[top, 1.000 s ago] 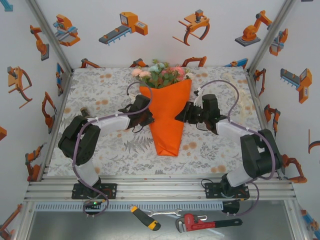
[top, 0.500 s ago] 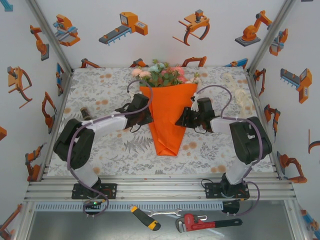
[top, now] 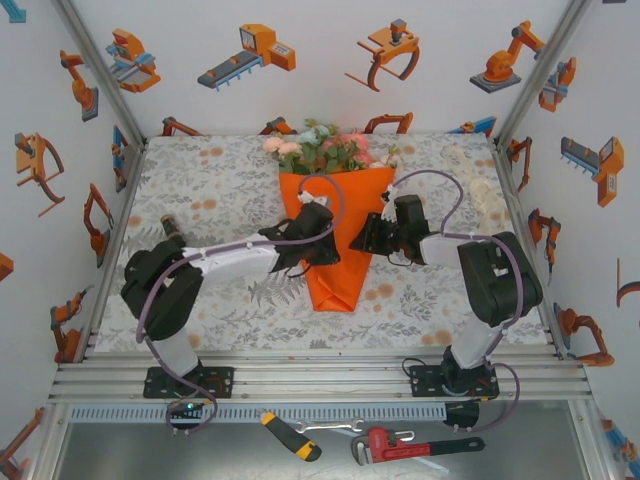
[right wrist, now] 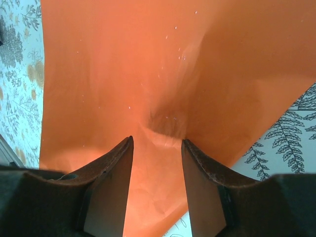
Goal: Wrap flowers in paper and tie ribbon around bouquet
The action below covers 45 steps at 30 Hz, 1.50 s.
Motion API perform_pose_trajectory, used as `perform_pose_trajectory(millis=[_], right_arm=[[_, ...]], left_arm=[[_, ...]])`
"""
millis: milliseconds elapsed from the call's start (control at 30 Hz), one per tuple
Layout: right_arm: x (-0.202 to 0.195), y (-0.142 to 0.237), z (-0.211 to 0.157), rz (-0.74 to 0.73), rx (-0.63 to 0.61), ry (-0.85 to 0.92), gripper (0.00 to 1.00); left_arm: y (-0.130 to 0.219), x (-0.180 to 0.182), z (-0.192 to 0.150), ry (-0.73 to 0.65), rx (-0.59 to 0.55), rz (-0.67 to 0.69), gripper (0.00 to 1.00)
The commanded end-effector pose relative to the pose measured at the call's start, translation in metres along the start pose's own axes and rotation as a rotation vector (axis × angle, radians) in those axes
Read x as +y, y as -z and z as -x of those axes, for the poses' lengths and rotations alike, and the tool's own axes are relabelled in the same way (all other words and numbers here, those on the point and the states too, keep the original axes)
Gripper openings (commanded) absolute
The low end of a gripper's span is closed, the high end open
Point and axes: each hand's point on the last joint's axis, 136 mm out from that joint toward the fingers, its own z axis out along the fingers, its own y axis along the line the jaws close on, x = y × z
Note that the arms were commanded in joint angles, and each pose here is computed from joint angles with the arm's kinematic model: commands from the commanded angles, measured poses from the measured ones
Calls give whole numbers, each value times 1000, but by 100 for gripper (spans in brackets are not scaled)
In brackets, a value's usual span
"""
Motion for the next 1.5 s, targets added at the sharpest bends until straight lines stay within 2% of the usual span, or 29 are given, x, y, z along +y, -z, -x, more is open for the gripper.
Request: perform_pose_trajectory(millis=[0,167,400,867,967,1100,1200,1267,1400,1467], right_arm=[[3,3,12,9,-19,-16,43],[-13,6,39,9,-76,-109,44],[-48,-13,71,29,-137,-239,43],[-122,-16,164,-12,-264,-307,43],[-119,-14,184,8,-270,-287,43],[-87,8,201,44,-269,-205,43],[-59,38,189,54,-262,-168,43],[-39,56,165,67,-272,-156,43],[-5,62,95,79,-216,-178,43],[17,56,53,96,-171,-165,38]], left_arm=[[-7,22,-30,50,80,22,19],[-4,42,-57,91,121,53,18],[0,63,-78,127,138,90,18],[12,66,-74,124,87,100,18],[13,64,-72,116,80,93,18],[12,59,-70,111,73,79,18],[12,58,-69,108,71,77,18],[12,58,-68,107,67,79,18],[10,56,-64,99,59,84,18],[7,54,-65,94,69,85,18]])
